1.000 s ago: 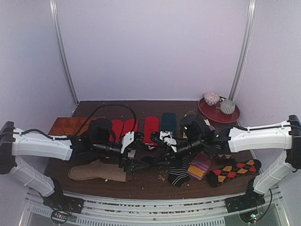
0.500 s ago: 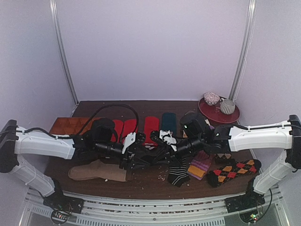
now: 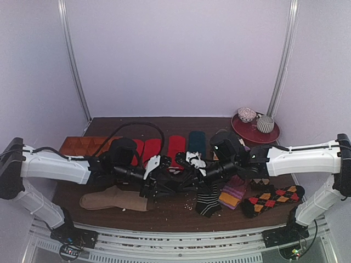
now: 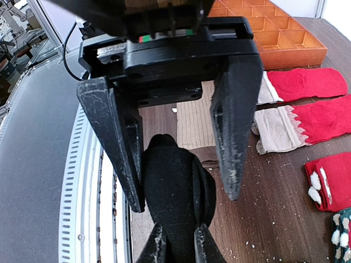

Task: Roll the socks
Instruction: Pass from the right arm to the left

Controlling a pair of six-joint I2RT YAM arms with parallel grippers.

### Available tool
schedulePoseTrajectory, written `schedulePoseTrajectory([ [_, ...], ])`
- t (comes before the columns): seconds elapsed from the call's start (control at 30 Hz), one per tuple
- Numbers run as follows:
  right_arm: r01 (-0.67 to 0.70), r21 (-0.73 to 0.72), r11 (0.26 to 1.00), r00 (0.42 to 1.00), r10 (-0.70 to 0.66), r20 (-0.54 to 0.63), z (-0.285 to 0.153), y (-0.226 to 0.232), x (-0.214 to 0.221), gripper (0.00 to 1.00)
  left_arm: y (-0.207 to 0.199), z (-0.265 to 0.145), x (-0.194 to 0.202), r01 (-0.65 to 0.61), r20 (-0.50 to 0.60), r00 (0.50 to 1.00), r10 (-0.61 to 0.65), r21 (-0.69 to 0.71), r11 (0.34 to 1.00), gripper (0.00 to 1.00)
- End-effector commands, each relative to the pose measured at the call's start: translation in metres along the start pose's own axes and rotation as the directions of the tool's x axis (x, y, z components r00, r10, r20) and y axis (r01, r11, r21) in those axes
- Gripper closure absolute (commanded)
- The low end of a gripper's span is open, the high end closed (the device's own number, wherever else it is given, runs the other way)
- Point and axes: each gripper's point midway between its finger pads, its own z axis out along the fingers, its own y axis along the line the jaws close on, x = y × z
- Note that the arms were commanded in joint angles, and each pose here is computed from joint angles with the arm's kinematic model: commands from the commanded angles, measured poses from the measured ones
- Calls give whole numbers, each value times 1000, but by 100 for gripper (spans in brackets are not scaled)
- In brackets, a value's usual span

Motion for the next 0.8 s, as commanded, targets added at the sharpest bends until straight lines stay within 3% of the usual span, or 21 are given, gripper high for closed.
schedulePoseTrajectory([
  [0.0,39,9,999,998,-39,55,-9,3,-23,94,5,2,-10,-11,23,1000,10,11,1000,55],
  [0.2,32,11,999,998,-32,56,-9,2,-22,94,3,5,-7,4,17,1000,-4,45,999,99],
  [0.47,-1,22,1000,998,0,66,-5,-2,-24,93,21,5,-2,80,5,997,-80,22,997,100],
  [0.63,-80,174,981,993,65,95,-9,-33,-26,70,48,-13,-7,131,39,991,-127,-109,985,100],
  [0.7,-117,237,964,987,87,136,-19,-48,-29,57,61,-24,-6,150,54,988,-143,-164,975,100],
  [0.77,-149,285,947,977,96,192,-33,-60,-35,50,71,-33,-6,163,58,986,-154,-213,963,100],
])
